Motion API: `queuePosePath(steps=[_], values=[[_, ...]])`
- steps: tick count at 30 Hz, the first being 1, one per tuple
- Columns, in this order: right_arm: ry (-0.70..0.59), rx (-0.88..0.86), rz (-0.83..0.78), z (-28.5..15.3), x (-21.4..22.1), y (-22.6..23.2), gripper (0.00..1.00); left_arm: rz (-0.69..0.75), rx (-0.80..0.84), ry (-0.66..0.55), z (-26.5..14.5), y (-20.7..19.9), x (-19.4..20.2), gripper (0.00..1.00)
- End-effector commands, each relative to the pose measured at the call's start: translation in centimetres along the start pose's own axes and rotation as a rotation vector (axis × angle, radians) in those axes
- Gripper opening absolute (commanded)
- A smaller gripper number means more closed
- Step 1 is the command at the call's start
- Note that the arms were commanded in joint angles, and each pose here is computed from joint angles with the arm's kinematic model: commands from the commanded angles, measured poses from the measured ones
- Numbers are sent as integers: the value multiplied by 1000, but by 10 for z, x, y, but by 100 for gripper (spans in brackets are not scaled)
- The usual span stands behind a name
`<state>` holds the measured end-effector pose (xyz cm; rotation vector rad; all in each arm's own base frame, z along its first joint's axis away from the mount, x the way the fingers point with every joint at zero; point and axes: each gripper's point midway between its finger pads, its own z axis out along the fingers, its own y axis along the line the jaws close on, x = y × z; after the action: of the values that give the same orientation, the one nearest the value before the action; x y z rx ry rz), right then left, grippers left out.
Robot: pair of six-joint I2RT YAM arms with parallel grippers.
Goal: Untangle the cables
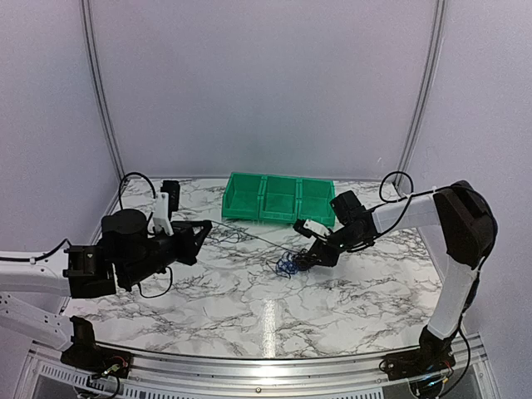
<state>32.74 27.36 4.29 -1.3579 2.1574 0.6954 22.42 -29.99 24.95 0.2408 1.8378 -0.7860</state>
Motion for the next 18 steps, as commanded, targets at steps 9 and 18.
queuePosePath(steps=[9,18], values=[[255,169,140,-3,78,-40,27,78,-186,-329,-98,21,-145,0],[252,172,132,-5,76,-41,27,82,-274,-380,-137,48,-162,0]])
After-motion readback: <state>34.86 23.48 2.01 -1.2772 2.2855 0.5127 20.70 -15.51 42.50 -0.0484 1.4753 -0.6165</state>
